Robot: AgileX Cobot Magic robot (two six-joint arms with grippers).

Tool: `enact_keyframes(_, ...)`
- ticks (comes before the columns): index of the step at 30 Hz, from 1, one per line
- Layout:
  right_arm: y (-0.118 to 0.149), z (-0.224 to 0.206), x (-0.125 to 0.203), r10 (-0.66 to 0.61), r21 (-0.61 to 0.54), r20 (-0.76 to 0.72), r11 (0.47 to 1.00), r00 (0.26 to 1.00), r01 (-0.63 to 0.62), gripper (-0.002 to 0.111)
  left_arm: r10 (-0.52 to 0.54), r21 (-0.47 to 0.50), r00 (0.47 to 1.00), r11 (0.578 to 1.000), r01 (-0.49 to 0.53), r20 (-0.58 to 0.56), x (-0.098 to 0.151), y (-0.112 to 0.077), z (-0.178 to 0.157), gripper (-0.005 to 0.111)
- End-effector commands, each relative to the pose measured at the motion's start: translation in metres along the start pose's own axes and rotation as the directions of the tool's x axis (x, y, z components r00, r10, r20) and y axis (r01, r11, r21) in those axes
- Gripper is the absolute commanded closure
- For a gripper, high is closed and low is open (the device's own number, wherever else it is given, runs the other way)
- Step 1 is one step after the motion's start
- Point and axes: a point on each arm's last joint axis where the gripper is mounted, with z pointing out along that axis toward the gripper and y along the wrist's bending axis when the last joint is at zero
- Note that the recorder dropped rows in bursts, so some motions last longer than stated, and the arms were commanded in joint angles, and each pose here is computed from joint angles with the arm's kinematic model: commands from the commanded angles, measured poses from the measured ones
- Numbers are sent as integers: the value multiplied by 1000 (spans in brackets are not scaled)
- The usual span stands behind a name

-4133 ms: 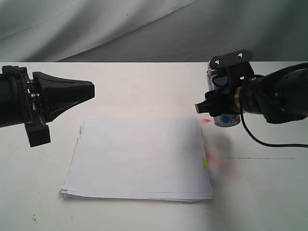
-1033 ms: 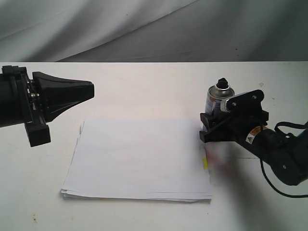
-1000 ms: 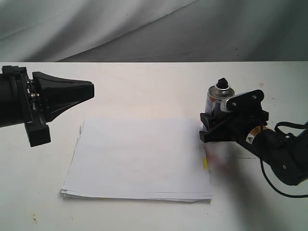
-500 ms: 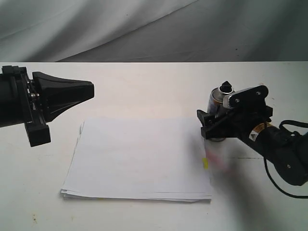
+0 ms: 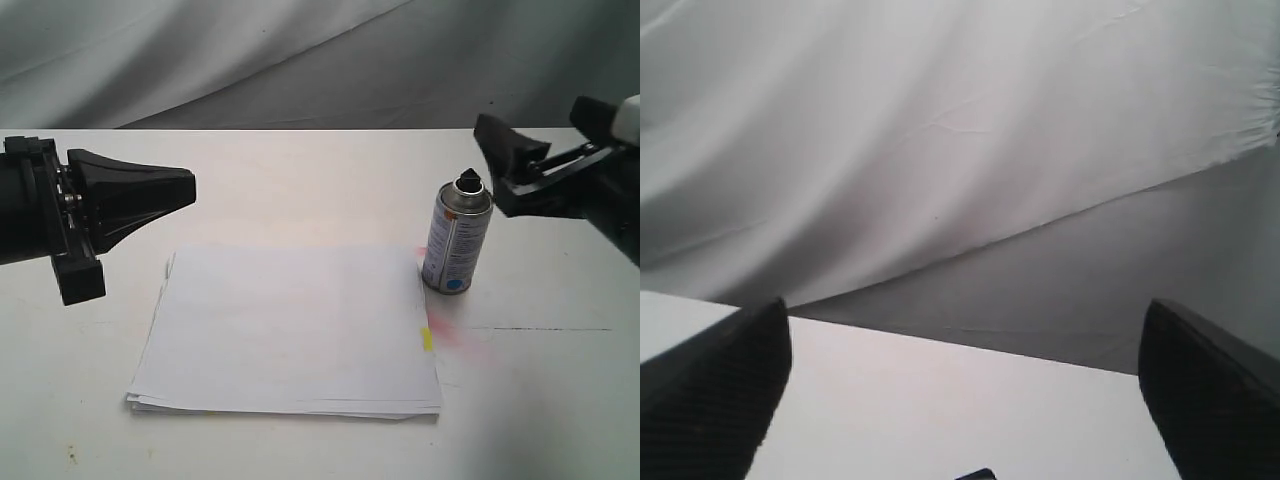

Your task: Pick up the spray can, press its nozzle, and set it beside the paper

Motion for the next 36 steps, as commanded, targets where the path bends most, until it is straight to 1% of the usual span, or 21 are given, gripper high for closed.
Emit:
enact_keyframes(1, 3, -27, -22, 44, 1, -53, 999, 998, -44, 34, -4, -10, 1000, 1000, 4, 16, -1, 0, -1, 107)
enact_keyframes(5, 6, -54, -40, -19, -12, -99, 1000, 995, 18, 55, 23, -14, 1000, 1000, -23, 18, -3, 0, -1, 107)
enact_keyframes(7, 6, -71, -51, -4, 5, -86, 1000, 996, 5, 65, 10, -9, 1000, 1000, -10, 18, -2, 0, -1, 107)
enact_keyframes(9, 7, -89, -62, 29, 16, -40, 999, 999, -28, 73, -5, 38, 999, 999, 4, 37, -4, -4, -1, 107)
enact_keyframes(10, 7, -97, -68, 33, 20, -16, 999, 999, -33, 79, -16, 92, 998, 996, 10, 57, -6, -9, -2, 107)
enact_keyframes(13, 8, -122, -80, 26, 30, 52, 999, 998, -28, 99, 2, 192, 993, 981, -23, 114, -15, -21, -6, 107)
enact_keyframes(14, 8, -128, -81, 25, 36, 55, 999, 998, -27, 105, 14, 199, 992, 979, -39, 128, -19, -24, -8, 107)
enact_keyframes(15, 8, -144, -85, 23, 47, 80, 999, 997, -27, 108, 43, 185, 987, 980, -72, 155, -27, -32, -16, 107)
enact_keyframes(17, 8, -157, -87, 21, 56, 98, 998, 995, -27, 108, 60, 126, 983, 989, -82, 174, -36, -39, -26, 107)
enact_keyframes(19, 8, -167, -89, 20, 62, 121, 998, 992, -28, 108, 99, 54, 971, 992, -113, 217, -48, -54, -43, 107)
enact_keyframes(21, 8, -178, -90, 20, 68, 140, 997, 990, -29, 108, 154, -43, 962, 988, -149, 226, -57, -82, -72, 107)
enact_keyframes(22, 8, -182, -90, 26, 68, 150, 997, 988, -36, 108, 206, -112, 947, 977, -183, 246, -59, -106, -95, 107)
enact_keyframes(23, 8, -184, -90, 31, 66, 158, 997, 987, -42, 108, 242, -154, 933, 966, -206, 268, -58, -123, -112, 107)
enact_keyframes(24, 8, -185, -91, 33, 66, 161, 997, 986, -44, 108, 283, -192, 916, 953, -235, 286, -55, -139, -127, 107)
enact_keyframes(25, 8, -187, -91, 63, 58, 173, 996, 983, -74, 108, 346, -229, 884, 931, -283, 315, -48, -162, -146, 107)
enact_keyframes(27, 9, -195, -90, 87, 55, 179, 994, 980, -99, 108, 397, -272, 849, 910, -313, 349, -35, -188, -167, 107)
enact_keyframes(29, 9, -207, -90, 95, 51, 209, 993, 973, -108, 108, 409, -313, 834, 900, -302, 371, -24, -201, -180, 107)
enact_keyframes(30, 10, -214, -89, 108, 46, 224, 992, 969, -121, 108, 397, -326, 843, 902, -284, 363, -21, -202, -182, 107)
enact_keyframes(31, 10, -220, -88, 116, 41, 233, 991, 966, -129, 108, 374, -308, 861, 912, -272, 344, -18, -202, -181, 107)
enact_keyframes(34, 12, -223, -87, 133, 30, 147, 990, 980, -139, 108, 362, -274, 876, 920, -281, 317, -14, -203, -178, 107)
enact_keyframes(36, 19, -223, -83, 144, -33, 80, 989, 986, -141, 108, 348, -289, 882, 922, -259, 317, -11, -197, -175, 107)
